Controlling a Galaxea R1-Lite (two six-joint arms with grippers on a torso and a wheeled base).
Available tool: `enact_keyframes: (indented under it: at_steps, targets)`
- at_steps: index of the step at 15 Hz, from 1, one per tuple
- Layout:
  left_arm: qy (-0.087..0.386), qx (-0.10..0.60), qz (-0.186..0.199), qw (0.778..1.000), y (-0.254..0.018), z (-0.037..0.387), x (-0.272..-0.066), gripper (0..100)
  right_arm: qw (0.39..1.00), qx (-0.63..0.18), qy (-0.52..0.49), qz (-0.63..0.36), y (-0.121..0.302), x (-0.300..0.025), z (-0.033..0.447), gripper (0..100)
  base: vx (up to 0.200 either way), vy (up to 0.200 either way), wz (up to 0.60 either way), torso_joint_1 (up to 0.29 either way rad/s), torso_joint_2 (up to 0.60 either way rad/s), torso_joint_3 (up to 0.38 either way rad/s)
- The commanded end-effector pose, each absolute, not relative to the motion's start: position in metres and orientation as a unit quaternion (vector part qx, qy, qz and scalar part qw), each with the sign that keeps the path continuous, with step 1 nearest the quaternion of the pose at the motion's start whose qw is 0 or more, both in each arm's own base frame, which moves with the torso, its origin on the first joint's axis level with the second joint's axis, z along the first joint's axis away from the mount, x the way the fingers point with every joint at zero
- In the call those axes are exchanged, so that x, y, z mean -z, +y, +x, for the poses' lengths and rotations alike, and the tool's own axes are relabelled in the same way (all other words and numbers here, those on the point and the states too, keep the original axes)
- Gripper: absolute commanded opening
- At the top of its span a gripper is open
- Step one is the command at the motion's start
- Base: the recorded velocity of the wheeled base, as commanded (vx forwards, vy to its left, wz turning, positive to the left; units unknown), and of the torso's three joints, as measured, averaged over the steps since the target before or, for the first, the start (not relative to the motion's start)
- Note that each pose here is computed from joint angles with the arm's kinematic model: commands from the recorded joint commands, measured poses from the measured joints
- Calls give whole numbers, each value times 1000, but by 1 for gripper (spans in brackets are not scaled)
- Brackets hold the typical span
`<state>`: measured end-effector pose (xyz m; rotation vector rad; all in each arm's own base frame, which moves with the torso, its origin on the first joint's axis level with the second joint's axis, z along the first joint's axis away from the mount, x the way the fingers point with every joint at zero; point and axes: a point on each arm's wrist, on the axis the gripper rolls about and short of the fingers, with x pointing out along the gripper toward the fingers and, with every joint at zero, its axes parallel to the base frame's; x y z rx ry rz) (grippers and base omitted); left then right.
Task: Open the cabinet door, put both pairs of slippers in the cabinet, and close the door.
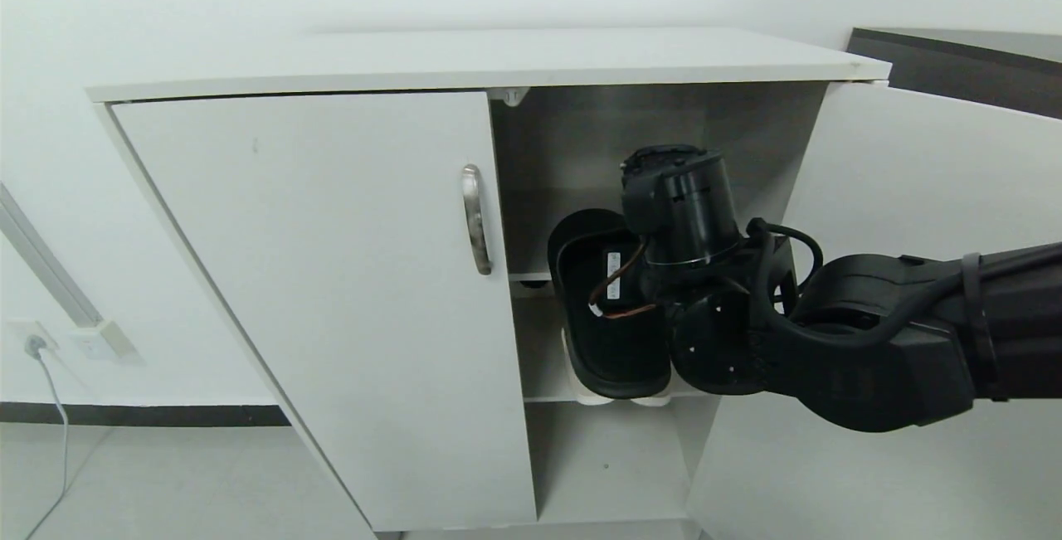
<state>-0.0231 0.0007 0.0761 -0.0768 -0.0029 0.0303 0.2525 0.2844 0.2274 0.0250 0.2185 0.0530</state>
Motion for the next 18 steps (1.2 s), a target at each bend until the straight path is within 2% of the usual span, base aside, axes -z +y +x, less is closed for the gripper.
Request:
enact_keyframes:
  at_steps: [1, 4, 8, 18]
  targets:
    - [-1, -17, -39, 999, 1, -23, -76, 0, 993, -27, 112, 9, 286, -224, 254, 0, 0, 0, 0, 0, 0, 0]
    - [-1, -16, -39, 999, 1, -23, -76, 0, 993, -22, 115, 7, 291, -216, 266, 0, 0, 0, 0, 0, 0, 0]
    - [-1, -17, -41, 999, 1, -23, -76, 0, 992, -44, 113, 22, 289, -224, 281, 0, 0, 0, 0, 0, 0, 0]
    - [-1, -16, -41, 999, 1, -23, -76, 0, 994, -26, 106, 17, 294, -235, 321, 0, 0, 0, 0, 0, 0, 0]
